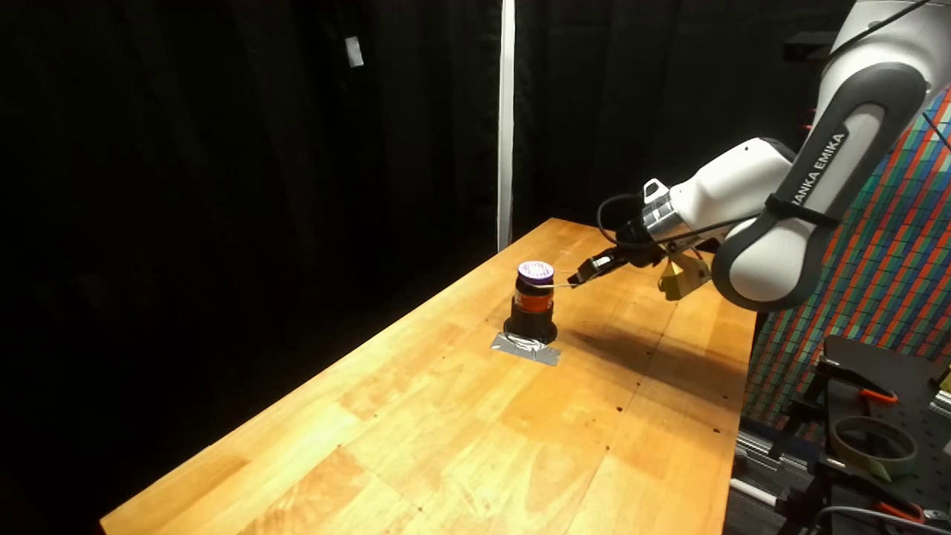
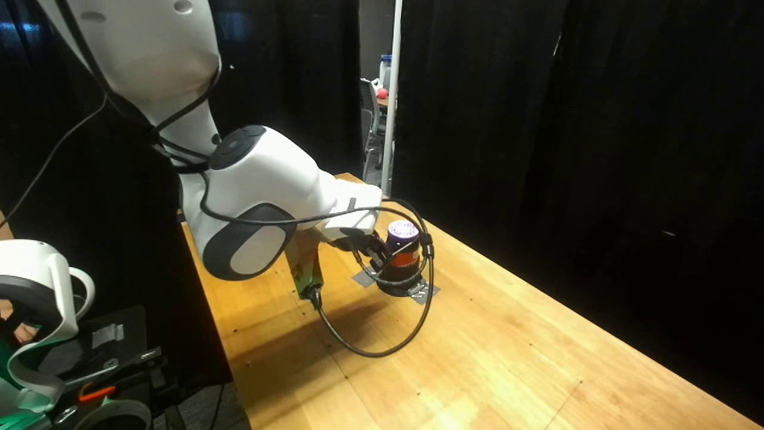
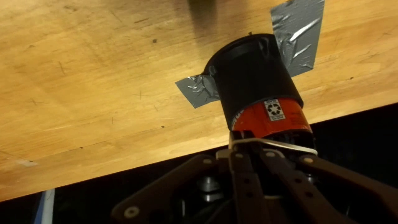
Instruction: Put the rubber band on the cup
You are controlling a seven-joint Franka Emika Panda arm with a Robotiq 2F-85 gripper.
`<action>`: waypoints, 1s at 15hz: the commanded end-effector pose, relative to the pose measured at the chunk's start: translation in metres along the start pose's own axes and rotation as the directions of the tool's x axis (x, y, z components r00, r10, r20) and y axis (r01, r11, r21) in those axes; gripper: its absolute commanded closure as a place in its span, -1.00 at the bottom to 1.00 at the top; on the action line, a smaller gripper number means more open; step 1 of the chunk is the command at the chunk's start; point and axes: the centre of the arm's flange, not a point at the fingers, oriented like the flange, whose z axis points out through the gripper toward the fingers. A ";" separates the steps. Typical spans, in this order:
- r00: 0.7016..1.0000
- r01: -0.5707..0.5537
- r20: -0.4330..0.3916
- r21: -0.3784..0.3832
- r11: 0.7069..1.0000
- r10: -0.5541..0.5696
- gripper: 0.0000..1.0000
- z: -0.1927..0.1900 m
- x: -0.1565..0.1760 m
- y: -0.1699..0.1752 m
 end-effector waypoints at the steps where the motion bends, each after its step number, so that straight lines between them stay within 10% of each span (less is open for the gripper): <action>1: 0.996 -0.018 -0.088 0.094 0.995 0.027 0.83 -0.024 -0.020 0.016; 12: 0.935 -0.037 -0.340 0.198 0.980 0.104 0.77 -0.033 -0.037 0.028; 15: 0.953 -0.062 -0.276 0.229 0.971 0.126 0.24 -0.031 -0.028 0.027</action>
